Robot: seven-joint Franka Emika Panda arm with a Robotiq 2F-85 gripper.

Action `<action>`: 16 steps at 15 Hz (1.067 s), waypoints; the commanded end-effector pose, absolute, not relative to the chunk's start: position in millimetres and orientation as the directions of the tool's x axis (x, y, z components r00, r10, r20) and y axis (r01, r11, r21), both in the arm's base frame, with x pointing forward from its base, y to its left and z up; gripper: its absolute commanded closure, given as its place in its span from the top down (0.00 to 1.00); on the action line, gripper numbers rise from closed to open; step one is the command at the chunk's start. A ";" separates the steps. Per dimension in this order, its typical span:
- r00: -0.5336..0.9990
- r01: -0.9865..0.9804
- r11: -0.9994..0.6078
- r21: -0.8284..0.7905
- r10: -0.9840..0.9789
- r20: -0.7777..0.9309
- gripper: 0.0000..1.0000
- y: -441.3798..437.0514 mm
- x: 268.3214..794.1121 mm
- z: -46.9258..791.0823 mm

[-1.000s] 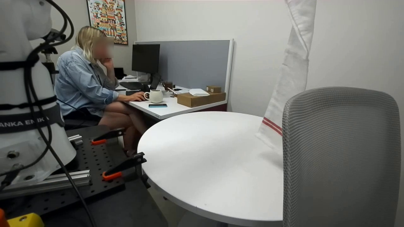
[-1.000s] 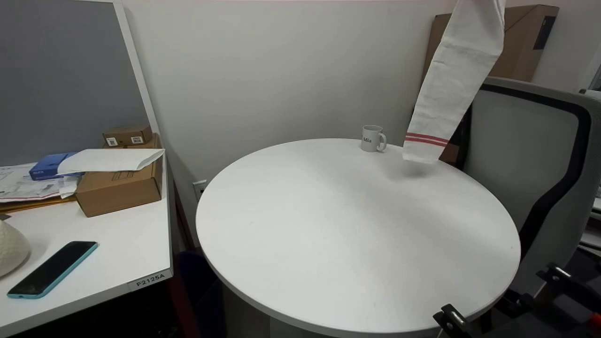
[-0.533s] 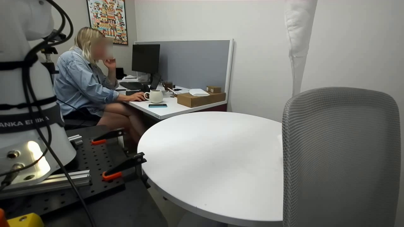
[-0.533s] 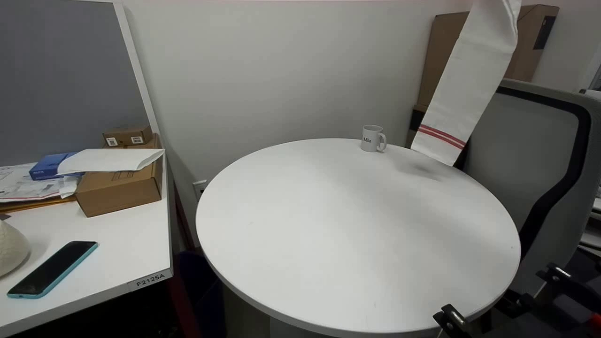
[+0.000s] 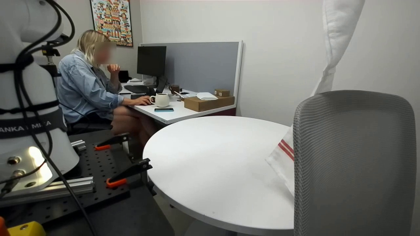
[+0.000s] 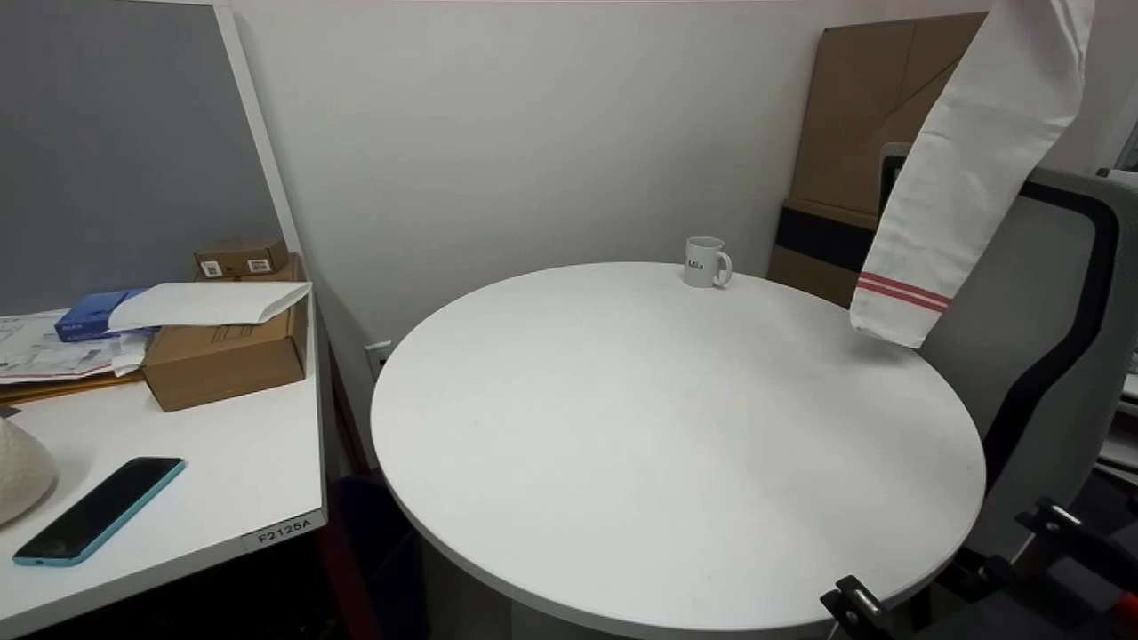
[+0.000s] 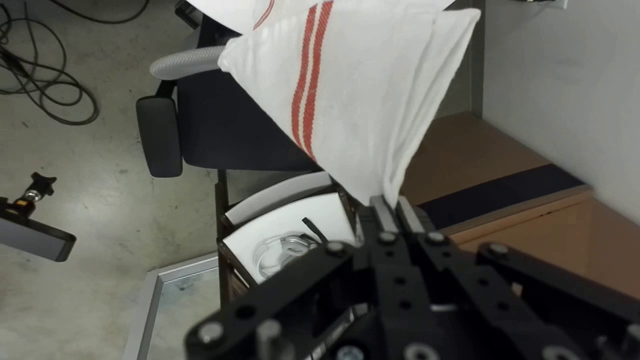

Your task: Put the tea towel on the back of the chair

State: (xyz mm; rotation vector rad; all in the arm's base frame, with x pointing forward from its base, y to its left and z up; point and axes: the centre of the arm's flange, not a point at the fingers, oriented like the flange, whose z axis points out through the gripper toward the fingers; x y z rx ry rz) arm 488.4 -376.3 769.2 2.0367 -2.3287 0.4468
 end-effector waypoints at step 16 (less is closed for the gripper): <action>-0.292 -0.939 0.344 0.019 -0.823 0.488 0.01 -548.3 528.2 695.2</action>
